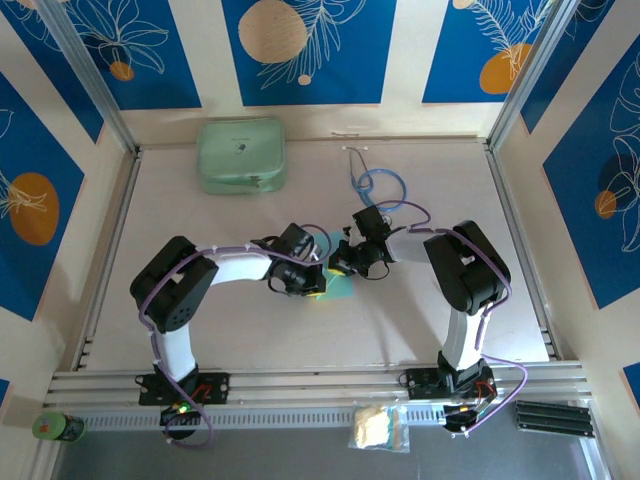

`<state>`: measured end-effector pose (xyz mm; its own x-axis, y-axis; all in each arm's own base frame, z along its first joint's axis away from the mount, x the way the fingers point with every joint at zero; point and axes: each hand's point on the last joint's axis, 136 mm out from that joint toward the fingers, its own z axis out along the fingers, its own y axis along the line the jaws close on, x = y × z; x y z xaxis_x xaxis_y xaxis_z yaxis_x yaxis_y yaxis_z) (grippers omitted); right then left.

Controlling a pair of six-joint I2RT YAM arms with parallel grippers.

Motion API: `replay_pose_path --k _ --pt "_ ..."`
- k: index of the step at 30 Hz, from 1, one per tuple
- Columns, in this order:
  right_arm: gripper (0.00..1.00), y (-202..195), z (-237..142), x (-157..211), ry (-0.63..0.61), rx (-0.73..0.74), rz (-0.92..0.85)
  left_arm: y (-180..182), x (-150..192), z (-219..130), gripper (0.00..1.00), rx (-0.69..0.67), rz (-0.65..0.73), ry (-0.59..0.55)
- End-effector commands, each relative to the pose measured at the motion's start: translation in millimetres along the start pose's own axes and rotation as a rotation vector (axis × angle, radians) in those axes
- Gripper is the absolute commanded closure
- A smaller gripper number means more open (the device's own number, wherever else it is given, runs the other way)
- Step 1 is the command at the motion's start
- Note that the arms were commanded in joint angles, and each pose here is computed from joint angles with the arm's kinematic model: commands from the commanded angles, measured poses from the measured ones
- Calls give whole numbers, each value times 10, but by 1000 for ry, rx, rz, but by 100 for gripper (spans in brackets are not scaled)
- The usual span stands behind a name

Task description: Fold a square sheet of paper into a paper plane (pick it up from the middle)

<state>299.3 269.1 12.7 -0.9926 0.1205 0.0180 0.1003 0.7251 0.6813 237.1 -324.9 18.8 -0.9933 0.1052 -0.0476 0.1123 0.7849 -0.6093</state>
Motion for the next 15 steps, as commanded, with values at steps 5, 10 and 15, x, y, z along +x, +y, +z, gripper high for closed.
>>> replay_pose_path --k 5,10,15 --pt "100 -646 124 239 60 210 121 475 583 -23 93 -163 -57 116" --pt "100 -653 122 245 59 211 121 367 493 -180 96 -146 -44 40" --pt "100 -646 124 235 54 206 124 -121 109 -428 96 -8 23 -137"
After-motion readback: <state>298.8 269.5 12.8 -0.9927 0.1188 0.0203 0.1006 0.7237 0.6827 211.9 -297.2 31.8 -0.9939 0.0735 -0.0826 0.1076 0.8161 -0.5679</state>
